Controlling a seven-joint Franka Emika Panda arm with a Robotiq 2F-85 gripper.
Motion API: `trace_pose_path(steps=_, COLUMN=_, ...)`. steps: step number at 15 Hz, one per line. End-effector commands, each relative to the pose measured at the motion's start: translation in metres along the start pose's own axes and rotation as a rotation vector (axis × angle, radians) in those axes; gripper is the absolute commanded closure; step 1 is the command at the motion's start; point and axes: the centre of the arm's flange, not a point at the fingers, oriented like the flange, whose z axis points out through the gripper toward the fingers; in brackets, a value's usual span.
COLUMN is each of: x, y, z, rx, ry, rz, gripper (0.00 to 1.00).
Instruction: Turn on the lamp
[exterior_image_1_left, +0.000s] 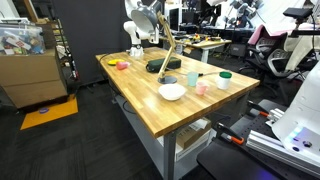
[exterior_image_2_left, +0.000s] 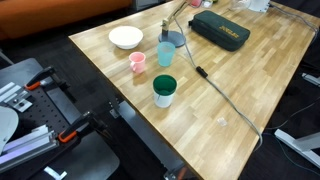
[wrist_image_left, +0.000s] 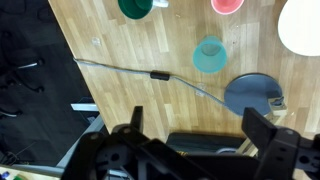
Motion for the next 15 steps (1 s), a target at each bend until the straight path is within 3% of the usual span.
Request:
trace_pose_path(steps=1, x=0.000, y=0.000, z=0.000, rx=0.000, ry=0.000, rz=0.000, gripper=0.00)
trace_pose_path(steps=4, x=0.010, y=-0.001, z=0.002, rx=0.069, ry=-0.005, rz=0.025, gripper=0.00)
trace_pose_path(steps=8, x=0.021, y=0.006, z=0.014, rx=0.101, ry=-0.024, rz=0.069, gripper=0.00)
trace_pose_path(steps=12, x=0.014, y=0.009, z=0.029, rx=0.176, ry=-0.049, rz=0.110, gripper=0.00)
trace_pose_path(steps=15, x=0.005, y=0.016, z=0.035, rx=0.171, ry=-0.076, rz=0.132, gripper=0.00)
